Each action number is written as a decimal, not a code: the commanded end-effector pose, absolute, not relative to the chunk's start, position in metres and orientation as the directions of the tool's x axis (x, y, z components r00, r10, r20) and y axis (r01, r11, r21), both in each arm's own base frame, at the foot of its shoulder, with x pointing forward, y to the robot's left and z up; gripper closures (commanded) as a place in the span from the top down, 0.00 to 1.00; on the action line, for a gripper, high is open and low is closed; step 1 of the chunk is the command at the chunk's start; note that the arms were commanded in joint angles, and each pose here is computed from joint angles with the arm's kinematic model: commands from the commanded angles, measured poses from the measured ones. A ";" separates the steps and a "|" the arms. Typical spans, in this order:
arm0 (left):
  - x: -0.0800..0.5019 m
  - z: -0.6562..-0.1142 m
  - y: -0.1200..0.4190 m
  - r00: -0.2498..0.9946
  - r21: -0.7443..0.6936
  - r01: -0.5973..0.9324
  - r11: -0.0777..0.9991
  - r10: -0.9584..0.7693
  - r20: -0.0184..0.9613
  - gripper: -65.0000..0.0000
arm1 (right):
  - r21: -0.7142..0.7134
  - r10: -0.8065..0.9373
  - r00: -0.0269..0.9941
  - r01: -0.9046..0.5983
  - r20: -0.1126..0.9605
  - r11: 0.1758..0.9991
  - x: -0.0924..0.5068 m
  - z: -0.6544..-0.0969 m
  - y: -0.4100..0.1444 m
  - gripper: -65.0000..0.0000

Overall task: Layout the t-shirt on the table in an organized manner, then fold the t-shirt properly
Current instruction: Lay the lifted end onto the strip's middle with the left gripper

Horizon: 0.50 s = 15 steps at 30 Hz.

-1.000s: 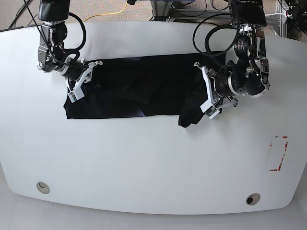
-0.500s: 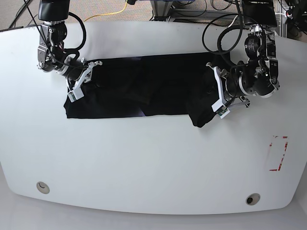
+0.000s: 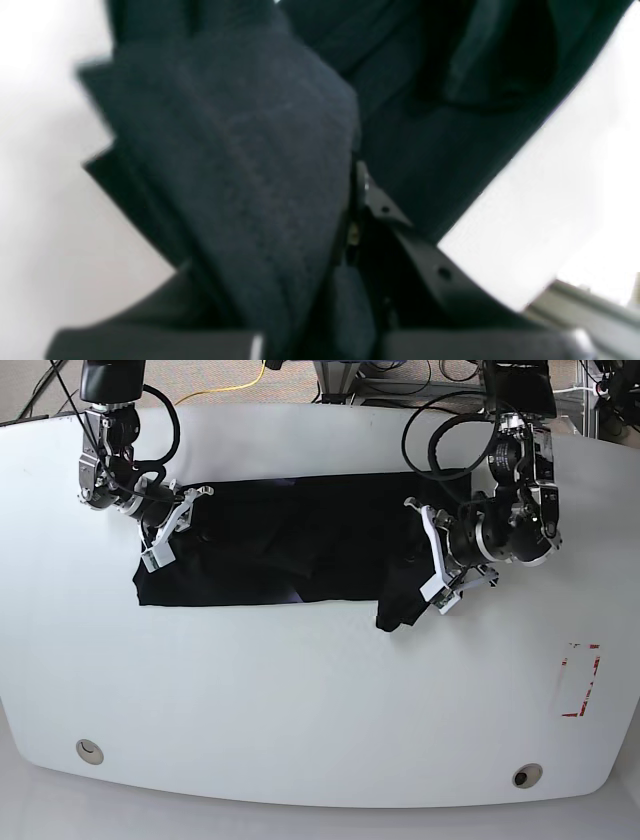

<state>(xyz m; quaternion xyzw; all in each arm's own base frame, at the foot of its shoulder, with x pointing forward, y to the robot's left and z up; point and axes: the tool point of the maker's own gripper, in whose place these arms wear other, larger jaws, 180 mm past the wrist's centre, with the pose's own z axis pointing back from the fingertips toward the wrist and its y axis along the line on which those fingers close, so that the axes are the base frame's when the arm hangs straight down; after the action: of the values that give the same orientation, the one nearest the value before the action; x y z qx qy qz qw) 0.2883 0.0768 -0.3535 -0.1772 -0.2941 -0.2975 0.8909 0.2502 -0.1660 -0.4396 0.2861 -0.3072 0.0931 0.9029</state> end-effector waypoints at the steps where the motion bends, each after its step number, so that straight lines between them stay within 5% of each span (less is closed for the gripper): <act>1: 0.299 -0.345 0.068 0.627 -0.138 0.642 0.754 -0.413 0.661 0.05 | 0.406 0.094 0.859 -0.331 0.503 0.852 0.226 -0.463 -0.179 0.07; 15: 0.296 -0.349 0.034 0.632 -0.204 0.659 0.724 -0.386 0.672 0.34 | 0.404 0.096 0.859 -0.331 0.503 0.853 0.226 -0.462 -0.180 0.07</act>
<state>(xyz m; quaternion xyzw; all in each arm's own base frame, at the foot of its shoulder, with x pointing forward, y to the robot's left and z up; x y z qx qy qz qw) 0.2870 0.0430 -0.3634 -0.2107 -0.2836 -0.2983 0.8867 0.2496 -0.1661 -0.4399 0.2861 -0.3067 0.0928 0.9030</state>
